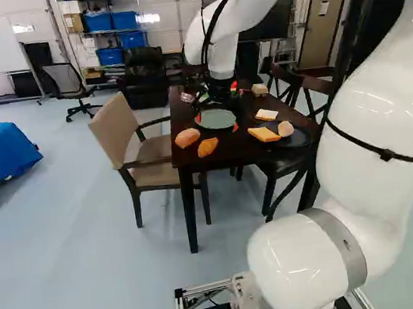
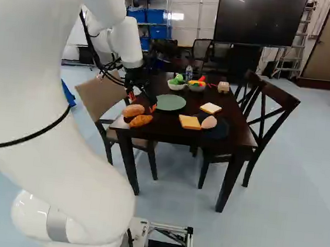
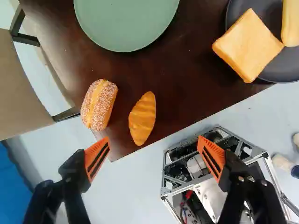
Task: Move the croissant to the empty plate
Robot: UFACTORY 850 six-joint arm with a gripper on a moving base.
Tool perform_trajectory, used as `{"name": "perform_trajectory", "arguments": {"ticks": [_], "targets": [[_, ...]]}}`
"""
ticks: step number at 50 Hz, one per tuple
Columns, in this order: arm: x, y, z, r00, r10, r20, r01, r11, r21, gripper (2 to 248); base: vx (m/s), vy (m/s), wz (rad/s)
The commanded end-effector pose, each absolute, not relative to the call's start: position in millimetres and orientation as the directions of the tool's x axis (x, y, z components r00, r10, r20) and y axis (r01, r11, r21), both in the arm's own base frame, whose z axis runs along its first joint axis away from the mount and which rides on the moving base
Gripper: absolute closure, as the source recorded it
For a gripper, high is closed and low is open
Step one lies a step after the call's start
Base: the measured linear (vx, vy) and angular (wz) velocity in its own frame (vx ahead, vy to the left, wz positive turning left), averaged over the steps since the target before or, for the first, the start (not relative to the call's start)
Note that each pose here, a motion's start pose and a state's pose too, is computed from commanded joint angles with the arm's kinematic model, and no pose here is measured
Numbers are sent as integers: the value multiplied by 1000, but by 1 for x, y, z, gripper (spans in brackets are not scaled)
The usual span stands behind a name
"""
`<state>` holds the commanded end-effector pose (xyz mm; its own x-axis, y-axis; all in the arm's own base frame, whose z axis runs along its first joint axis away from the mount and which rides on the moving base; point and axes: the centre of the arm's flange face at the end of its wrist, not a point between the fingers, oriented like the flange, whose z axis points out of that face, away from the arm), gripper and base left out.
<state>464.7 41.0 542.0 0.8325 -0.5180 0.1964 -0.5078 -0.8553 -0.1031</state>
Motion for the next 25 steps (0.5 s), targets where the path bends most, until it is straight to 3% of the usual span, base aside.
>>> {"name": "perform_trajectory", "arguments": {"ticks": [25], "targets": [[485, 43, 507, 845, -521, 122, -519, -853, -51, 3, 0, 0, 0]]}}
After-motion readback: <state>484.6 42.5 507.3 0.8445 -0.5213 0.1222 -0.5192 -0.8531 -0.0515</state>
